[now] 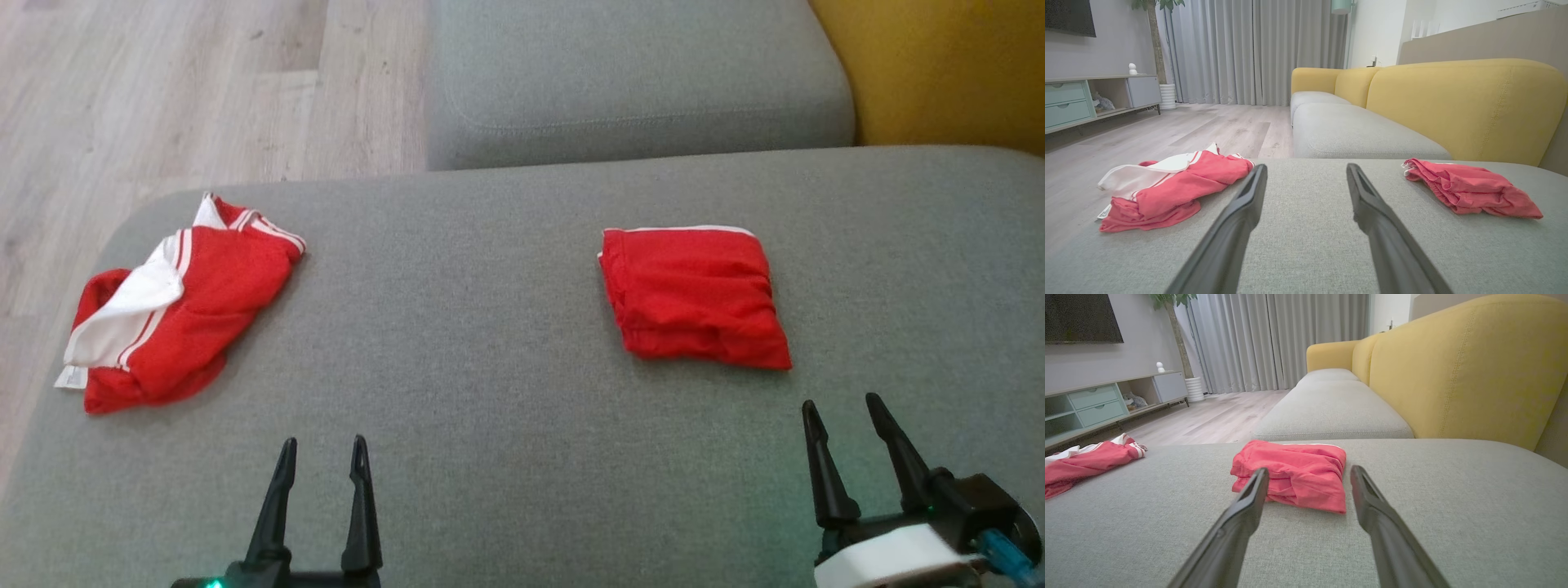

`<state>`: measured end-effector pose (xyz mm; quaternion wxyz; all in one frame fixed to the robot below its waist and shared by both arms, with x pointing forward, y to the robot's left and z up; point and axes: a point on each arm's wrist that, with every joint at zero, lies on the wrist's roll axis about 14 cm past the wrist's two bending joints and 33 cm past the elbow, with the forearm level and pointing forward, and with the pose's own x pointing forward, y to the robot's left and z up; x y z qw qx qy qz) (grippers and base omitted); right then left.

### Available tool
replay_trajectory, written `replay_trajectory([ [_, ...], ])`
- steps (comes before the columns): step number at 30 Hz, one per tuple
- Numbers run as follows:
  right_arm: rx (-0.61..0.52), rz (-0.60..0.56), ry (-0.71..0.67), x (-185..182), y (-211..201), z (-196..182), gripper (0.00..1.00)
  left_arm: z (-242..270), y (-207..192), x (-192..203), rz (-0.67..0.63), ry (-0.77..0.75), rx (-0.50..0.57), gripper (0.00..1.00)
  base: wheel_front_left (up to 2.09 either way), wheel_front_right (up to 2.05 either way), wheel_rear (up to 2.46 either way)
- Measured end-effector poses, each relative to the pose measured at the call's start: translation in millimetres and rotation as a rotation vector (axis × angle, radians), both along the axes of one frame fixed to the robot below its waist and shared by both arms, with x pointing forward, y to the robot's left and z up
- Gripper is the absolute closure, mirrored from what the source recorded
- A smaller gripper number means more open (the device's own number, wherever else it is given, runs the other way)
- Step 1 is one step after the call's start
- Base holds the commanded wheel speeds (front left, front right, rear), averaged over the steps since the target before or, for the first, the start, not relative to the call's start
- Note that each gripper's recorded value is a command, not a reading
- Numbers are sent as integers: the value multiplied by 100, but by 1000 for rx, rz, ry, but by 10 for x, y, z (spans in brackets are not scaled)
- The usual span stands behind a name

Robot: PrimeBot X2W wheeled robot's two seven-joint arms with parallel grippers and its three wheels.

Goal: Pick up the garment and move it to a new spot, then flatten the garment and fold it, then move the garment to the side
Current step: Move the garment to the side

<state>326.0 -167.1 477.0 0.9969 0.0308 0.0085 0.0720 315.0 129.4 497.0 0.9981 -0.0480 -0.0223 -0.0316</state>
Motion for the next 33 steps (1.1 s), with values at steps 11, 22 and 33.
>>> replay_trajectory([
  [11, 134, -47, 143, 603, -150, -331, 0, -76, -131, 260, -40, 30, 5, 0, 0, 0, 0],
  [22, 134, -47, 448, 1434, -379, -714, 0, -141, -236, 611, -68, 40, -7, 0, 0, 0, 0],
  [33, 168, 62, 593, 1474, -37, -1085, 100, -285, -234, 770, -63, 74, -4, 0, 0, 0, 0],
])
